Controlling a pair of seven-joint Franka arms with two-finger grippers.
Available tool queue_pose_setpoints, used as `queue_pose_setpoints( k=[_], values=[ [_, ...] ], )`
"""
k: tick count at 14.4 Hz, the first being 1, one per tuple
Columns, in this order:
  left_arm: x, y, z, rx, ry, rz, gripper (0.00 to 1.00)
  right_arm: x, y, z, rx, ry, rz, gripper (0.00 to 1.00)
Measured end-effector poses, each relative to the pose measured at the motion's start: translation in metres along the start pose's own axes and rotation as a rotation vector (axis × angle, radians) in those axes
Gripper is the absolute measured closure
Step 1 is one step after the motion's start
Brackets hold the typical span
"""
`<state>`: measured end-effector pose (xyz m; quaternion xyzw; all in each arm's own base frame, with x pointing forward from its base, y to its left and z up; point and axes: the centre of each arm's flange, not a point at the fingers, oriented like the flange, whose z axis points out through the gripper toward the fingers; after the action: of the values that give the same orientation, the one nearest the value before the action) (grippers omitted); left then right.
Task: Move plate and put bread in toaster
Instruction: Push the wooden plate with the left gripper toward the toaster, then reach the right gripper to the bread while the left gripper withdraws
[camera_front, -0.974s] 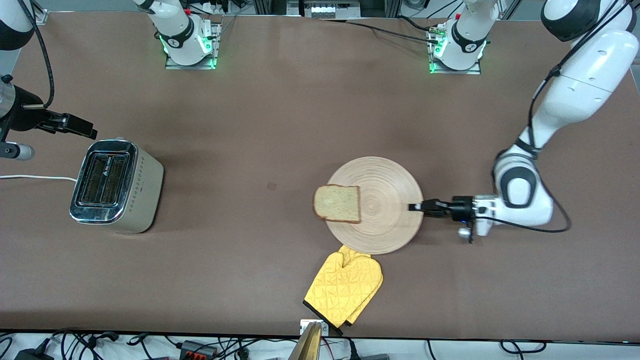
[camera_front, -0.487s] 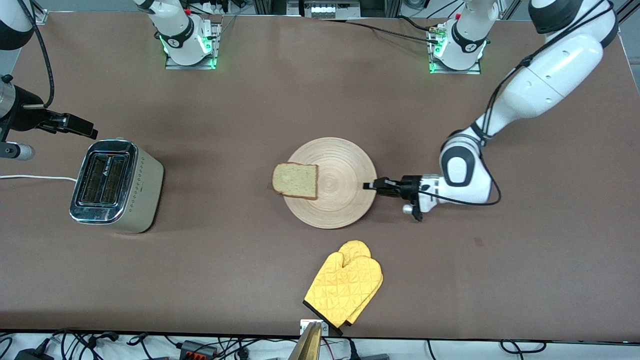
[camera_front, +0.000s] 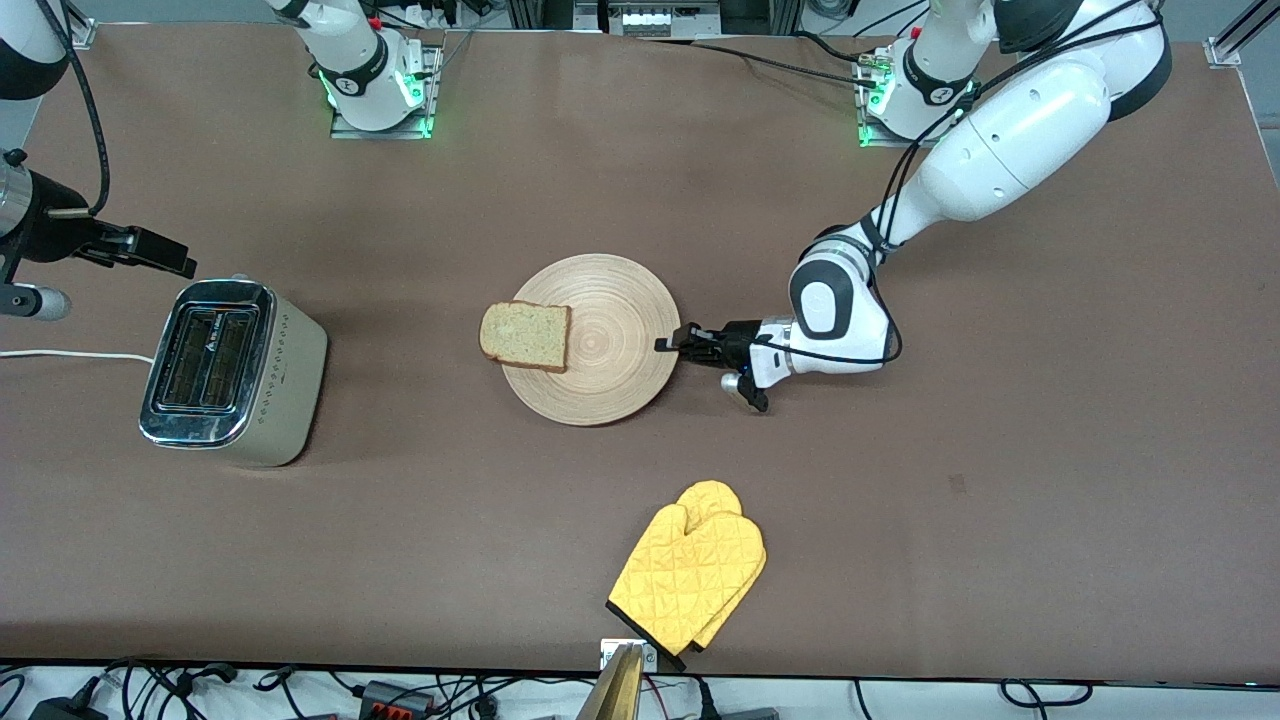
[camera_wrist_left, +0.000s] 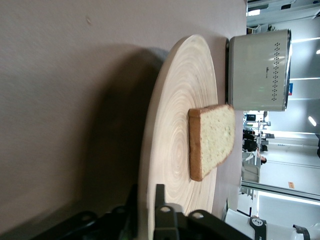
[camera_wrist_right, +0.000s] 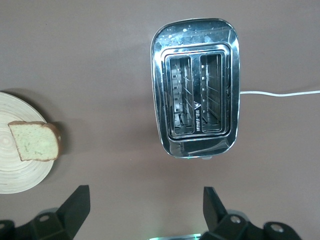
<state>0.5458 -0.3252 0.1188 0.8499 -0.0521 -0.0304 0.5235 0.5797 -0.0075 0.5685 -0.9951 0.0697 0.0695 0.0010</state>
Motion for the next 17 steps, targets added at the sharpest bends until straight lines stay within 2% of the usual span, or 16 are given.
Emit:
queue_pose_setpoints(
  k=[5, 6, 8, 11, 13, 15, 17],
  values=[
    [0.02, -0.023, -0.048, -0.037, 0.054, 0.022, 0.31, 0.0, -0.003, 0.002, 0.002, -0.009, -0.005, 0.0],
    [0.024, -0.029, -0.063, -0.063, 0.057, 0.031, 0.22, 0.0, -0.005, 0.006, 0.015, -0.025, -0.007, 0.0],
    [0.033, -0.046, -0.1, -0.077, 0.038, 0.113, 0.02, 0.003, -0.014, 0.015, 0.087, -0.062, -0.011, 0.0],
    [0.048, -0.075, -0.175, -0.015, -0.067, 0.279, 0.0, 0.009, -0.029, 0.033, 0.151, -0.11, -0.024, 0.0],
    [0.056, -0.089, -0.223, 0.004, -0.152, 0.349, 0.0, 0.02, -0.042, 0.06, 0.203, -0.167, -0.029, 0.0],
    [0.061, -0.095, -0.271, 0.005, -0.254, 0.385, 0.0, 0.037, -0.065, 0.098, 0.29, -0.222, -0.031, 0.0],
    [0.062, -0.098, -0.316, 0.04, -0.369, 0.386, 0.0, 0.053, -0.09, 0.143, 0.324, -0.239, -0.03, 0.0]
  ],
)
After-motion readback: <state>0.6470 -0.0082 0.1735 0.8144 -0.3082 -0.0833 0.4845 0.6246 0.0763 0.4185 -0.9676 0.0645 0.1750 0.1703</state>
